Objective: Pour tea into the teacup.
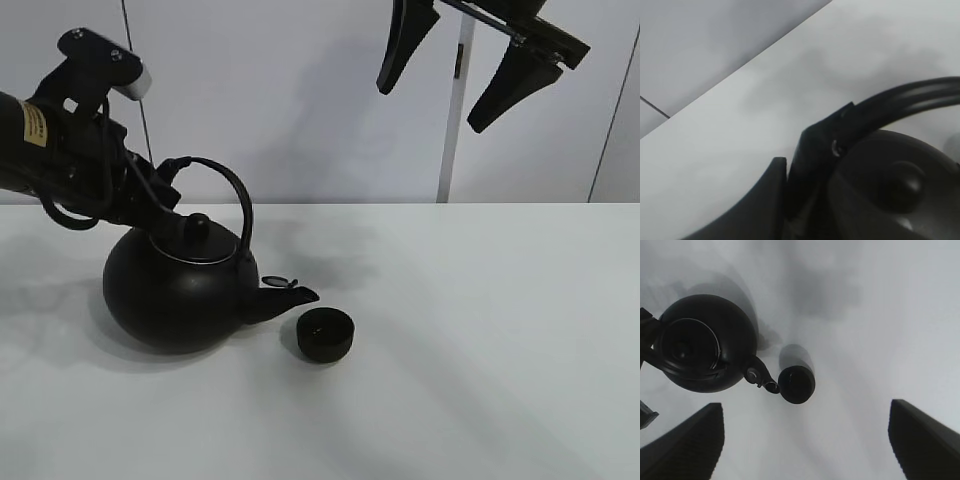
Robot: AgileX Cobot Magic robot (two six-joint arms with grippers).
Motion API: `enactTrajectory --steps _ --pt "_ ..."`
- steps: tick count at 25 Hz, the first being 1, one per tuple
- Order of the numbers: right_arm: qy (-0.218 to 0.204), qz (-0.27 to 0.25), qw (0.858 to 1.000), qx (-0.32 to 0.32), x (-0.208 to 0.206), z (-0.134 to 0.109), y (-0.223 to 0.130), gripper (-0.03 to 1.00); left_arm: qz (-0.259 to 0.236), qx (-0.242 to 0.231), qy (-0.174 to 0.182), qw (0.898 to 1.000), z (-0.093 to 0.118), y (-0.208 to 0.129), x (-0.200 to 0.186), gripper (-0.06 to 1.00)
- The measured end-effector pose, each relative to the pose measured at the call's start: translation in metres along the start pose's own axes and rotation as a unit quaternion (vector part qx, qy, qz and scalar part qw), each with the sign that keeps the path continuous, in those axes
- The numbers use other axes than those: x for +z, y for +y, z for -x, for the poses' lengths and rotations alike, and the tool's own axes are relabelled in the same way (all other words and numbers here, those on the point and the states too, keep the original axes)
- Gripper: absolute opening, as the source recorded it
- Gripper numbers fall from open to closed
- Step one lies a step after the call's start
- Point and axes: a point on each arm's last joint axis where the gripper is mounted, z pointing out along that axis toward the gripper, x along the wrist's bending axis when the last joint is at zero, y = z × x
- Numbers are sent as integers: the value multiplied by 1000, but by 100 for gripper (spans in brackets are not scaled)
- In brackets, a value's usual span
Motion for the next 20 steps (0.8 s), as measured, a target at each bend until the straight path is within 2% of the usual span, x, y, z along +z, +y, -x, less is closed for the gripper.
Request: enactTrajectory --steps 20 --pt "3 0 1000 -1 0 0 0 61 -8 21 -4 1000 4 8 2 13"
